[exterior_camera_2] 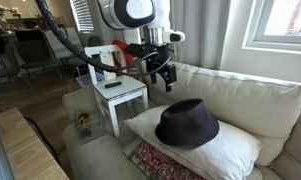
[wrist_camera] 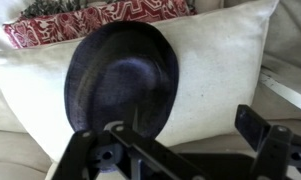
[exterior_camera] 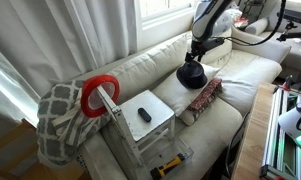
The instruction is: Hang the red and black hats on the backrest of the white chair
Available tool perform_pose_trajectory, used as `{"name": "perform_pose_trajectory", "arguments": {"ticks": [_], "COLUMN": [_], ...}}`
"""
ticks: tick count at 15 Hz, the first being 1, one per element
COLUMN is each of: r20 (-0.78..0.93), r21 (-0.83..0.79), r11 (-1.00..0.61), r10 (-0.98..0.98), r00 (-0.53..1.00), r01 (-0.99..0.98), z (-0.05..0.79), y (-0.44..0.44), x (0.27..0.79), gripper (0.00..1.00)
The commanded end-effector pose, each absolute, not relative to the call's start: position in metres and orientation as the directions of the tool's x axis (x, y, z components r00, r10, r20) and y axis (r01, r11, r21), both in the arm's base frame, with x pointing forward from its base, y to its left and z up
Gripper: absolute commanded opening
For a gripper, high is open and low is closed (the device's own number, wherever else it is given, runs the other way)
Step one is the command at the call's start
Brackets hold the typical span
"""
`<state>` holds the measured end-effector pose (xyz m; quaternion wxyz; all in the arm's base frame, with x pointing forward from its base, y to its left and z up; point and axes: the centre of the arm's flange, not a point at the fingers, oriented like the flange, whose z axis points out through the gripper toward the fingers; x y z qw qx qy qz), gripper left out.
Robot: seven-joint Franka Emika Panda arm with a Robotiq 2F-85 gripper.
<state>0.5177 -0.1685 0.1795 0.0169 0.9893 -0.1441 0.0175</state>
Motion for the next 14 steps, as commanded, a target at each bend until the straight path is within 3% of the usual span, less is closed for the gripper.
{"name": "perform_pose_trajectory", "arguments": {"ticks": [1,7,12,14], "r20": [0.110,0.229,0.283,0.285], "r21": [0.068,0.101,0.056,0.063], "r11": [-0.963,-0.942,-0.939,-0.940], "r10": [-0.252,-0.291,-0.310,-0.306], "r00": [0.961,0.929,0.908,0.909], "r01": [-0.260,-0.320,-0.338,-0.336], "z": [0.164,0.138,0.117,0.107], "y": [-0.193,-0.232,-0.230,-0.231], "x": [0.477,0.460,0.477,0.483], "gripper": [1.00,1.00,1.00,0.96]}}
